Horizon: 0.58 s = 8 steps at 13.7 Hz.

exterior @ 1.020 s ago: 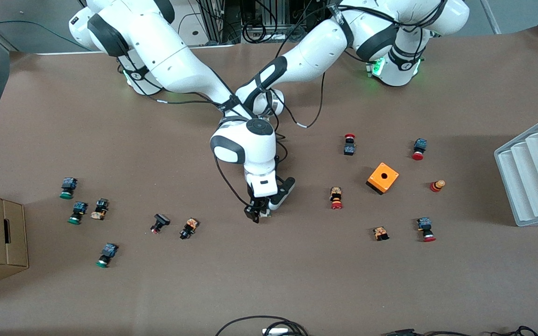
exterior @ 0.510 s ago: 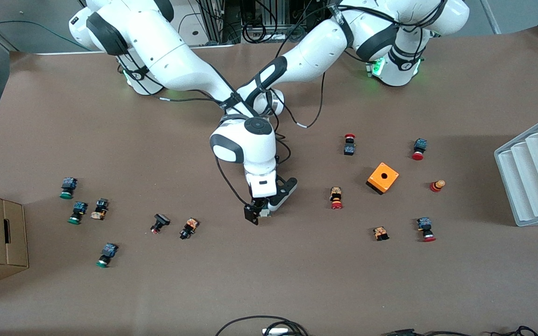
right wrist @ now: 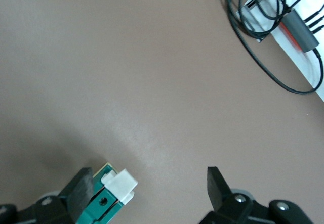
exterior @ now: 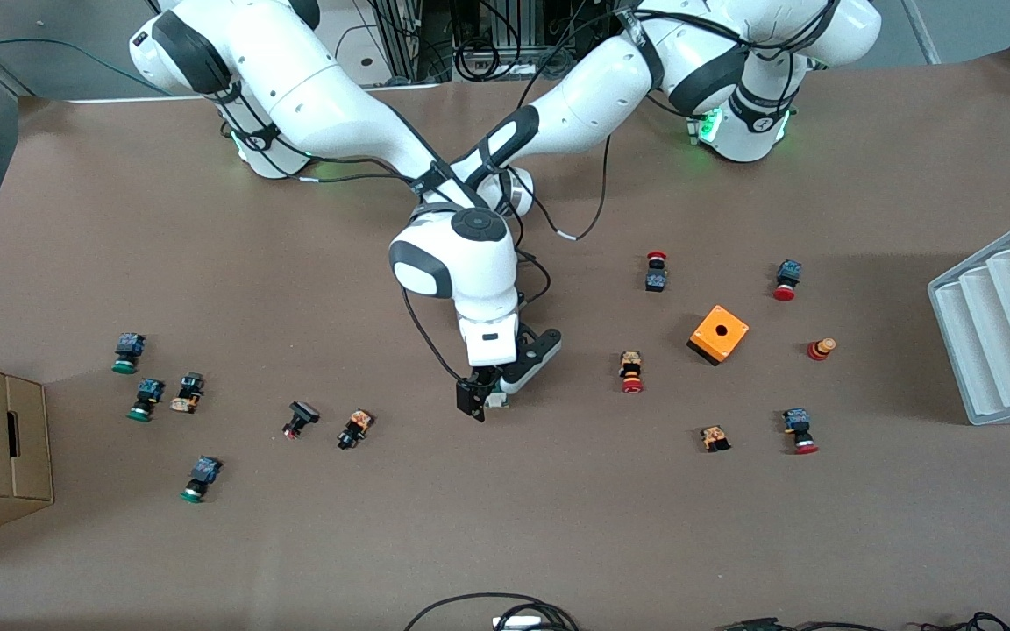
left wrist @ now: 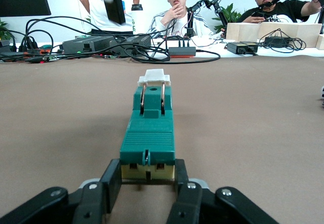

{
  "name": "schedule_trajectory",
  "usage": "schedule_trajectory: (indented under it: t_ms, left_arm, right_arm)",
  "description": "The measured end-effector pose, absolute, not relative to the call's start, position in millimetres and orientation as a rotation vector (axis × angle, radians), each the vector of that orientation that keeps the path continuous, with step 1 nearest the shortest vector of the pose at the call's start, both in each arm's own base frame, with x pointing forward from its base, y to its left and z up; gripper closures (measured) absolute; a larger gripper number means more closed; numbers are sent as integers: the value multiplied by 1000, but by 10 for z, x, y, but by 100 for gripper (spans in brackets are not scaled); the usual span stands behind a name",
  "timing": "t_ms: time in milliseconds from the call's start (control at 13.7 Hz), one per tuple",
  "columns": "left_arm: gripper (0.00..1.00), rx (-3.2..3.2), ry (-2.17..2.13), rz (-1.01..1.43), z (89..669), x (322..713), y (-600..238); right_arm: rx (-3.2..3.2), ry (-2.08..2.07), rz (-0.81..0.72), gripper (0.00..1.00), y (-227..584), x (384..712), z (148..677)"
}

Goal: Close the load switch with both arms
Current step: 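Open the right gripper and lift it off the white handle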

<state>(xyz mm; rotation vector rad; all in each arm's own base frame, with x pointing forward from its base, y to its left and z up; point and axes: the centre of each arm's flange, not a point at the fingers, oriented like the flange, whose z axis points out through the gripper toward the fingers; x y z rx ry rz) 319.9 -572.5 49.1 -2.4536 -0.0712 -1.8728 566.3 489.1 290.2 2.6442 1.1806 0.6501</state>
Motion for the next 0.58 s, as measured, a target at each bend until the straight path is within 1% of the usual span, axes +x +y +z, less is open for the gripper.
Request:
schedule_trajectory:
  t_ms: [364,583]
  left_arm:
    - [53,-2453,-71,-1873,491,3199,-5725]
    - [53,-2453,-71,-1873,491,3199,-5725]
  right_arm:
    - [2679,1094,690,0,4641,5874,3252]
    - [2685,1067,718,0,4554,5940,3427]
